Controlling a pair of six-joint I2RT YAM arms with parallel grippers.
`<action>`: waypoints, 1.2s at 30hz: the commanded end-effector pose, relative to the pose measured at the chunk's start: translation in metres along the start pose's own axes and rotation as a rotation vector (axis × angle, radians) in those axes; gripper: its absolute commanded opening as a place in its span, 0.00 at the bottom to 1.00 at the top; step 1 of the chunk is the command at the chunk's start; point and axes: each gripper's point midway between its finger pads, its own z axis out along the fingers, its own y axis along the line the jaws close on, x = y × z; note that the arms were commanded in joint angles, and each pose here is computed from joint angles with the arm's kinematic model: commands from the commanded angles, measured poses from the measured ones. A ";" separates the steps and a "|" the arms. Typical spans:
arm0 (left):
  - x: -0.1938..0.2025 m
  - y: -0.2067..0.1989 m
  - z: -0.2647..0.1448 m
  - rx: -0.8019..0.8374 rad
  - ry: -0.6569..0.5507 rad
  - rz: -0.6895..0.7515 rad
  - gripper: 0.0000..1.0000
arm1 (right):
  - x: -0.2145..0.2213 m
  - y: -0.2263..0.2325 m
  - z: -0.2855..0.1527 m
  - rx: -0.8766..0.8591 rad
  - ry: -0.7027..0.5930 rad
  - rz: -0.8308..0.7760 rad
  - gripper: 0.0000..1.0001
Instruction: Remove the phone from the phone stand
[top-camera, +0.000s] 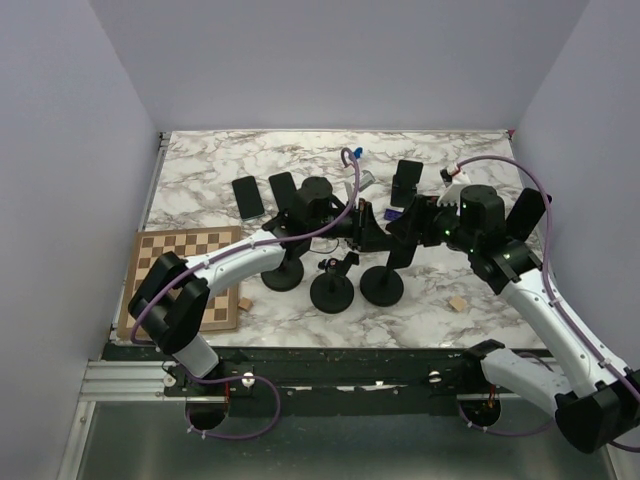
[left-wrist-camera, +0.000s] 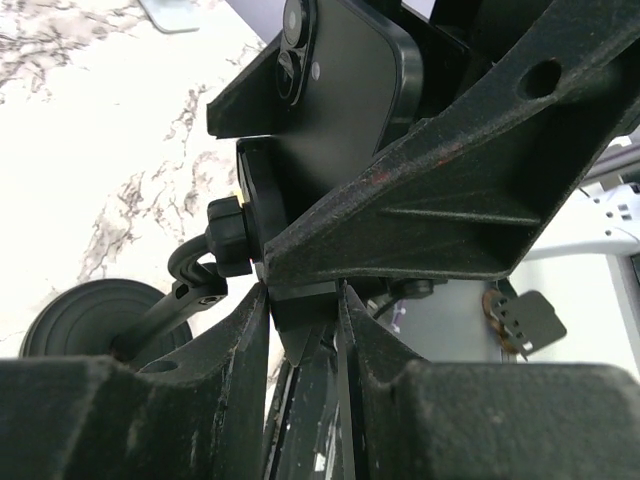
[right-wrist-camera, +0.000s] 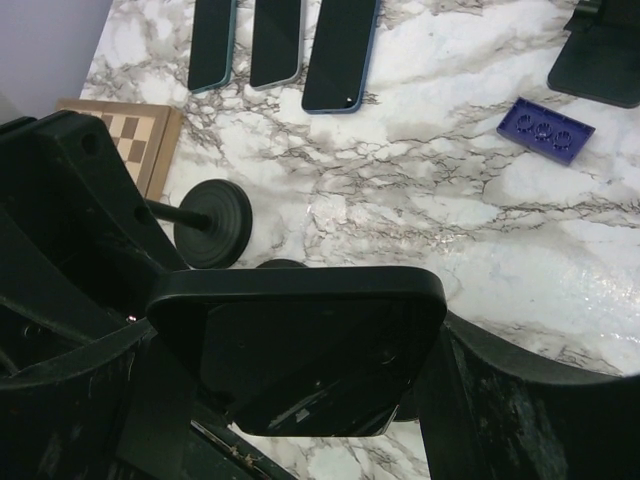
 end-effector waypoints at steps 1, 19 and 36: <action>0.006 -0.012 -0.007 0.112 0.082 0.010 0.00 | -0.030 0.036 -0.020 -0.174 -0.128 -0.074 0.01; 0.007 0.003 -0.024 0.105 0.148 0.040 0.00 | -0.027 0.056 -0.031 -0.313 -0.190 -0.125 0.01; 0.000 -0.015 -0.024 -0.016 0.062 -0.004 0.24 | -0.124 0.076 -0.081 -0.123 -0.251 0.112 0.00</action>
